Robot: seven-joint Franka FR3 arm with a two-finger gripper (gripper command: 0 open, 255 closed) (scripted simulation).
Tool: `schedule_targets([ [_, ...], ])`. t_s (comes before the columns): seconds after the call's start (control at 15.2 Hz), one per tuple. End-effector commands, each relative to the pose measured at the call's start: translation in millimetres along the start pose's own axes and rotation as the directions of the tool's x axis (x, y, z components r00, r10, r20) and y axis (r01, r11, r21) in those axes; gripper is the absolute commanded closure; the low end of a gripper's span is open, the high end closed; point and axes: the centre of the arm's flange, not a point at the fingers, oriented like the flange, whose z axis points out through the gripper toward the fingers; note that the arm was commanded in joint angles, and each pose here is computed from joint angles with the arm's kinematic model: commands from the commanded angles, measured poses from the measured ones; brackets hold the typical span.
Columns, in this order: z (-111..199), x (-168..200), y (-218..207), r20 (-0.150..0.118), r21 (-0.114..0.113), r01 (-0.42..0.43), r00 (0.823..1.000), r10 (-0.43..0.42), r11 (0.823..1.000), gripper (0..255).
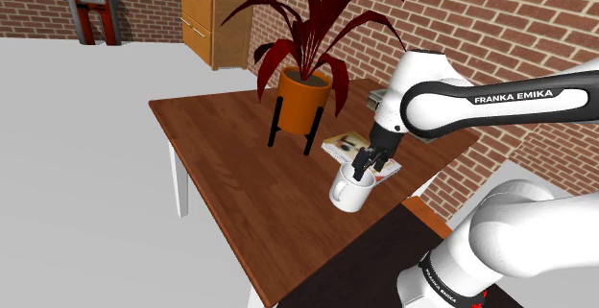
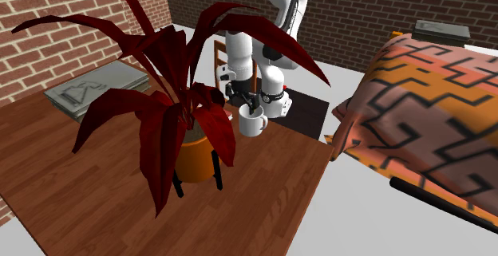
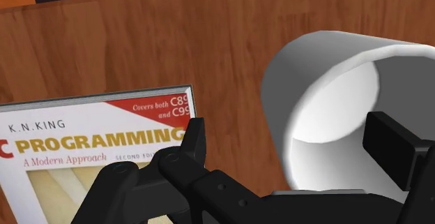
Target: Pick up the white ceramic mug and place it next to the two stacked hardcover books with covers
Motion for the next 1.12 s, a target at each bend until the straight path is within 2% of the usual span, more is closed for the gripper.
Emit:
schedule_targets([
  [0.0,1,0,0,0.0,0.0,0.0,1.0,0.0,1.0,0],
  [0.26,1,0,0,0.0,0.0,0.0,1.0,0.0,1.0,0],
  [0.33,1,0,0,0.0,0.0,0.0,1.0,0.0,1.0,255],
  [0.92,1,0,0,0.0,0.0,0.0,1.0,0.0,1.0,255],
  [1.06,-10,0,0,0.0,0.0,0.0,1.0,0.0,1.0,255],
])
